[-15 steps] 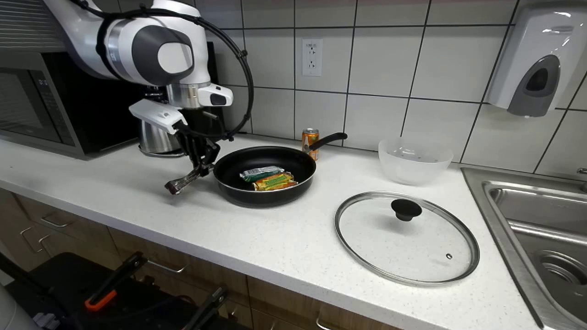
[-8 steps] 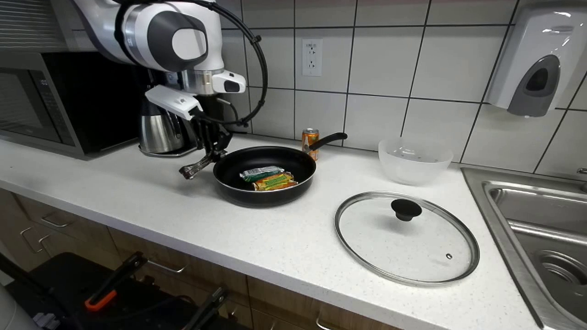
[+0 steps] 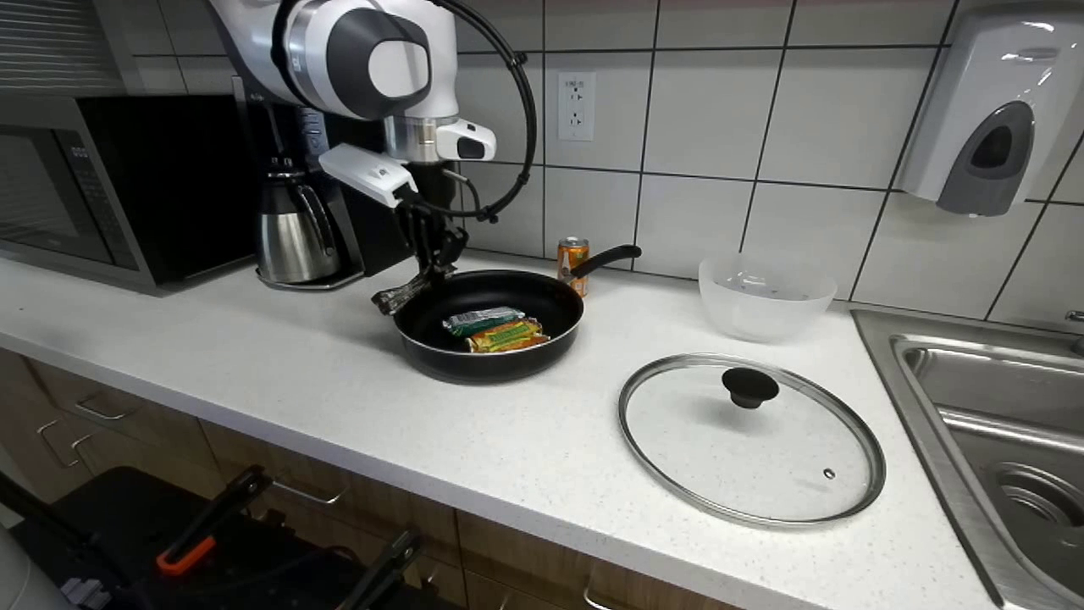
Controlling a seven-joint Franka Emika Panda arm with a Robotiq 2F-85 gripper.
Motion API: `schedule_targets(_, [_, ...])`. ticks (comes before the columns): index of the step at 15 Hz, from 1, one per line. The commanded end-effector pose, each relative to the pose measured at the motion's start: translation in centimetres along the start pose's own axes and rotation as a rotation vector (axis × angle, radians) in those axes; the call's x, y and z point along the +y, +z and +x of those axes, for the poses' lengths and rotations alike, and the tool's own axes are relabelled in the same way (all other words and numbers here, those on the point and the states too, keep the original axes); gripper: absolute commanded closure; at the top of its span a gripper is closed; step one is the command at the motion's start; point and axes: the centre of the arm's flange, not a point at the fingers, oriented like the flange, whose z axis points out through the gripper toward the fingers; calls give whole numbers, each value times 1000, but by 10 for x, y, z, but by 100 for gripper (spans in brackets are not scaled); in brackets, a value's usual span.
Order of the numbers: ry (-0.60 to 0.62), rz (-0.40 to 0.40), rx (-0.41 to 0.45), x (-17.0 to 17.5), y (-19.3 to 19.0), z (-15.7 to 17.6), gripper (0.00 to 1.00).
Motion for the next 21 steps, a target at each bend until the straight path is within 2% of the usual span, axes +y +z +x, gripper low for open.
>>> schedule_targets(1, [33, -9, -20, 6, 8, 33, 95])
schedule_targets(11, [159, -24, -30, 5, 45, 89, 95])
schedule_targets(21, [327, -27, -26, -2, 69, 122, 95])
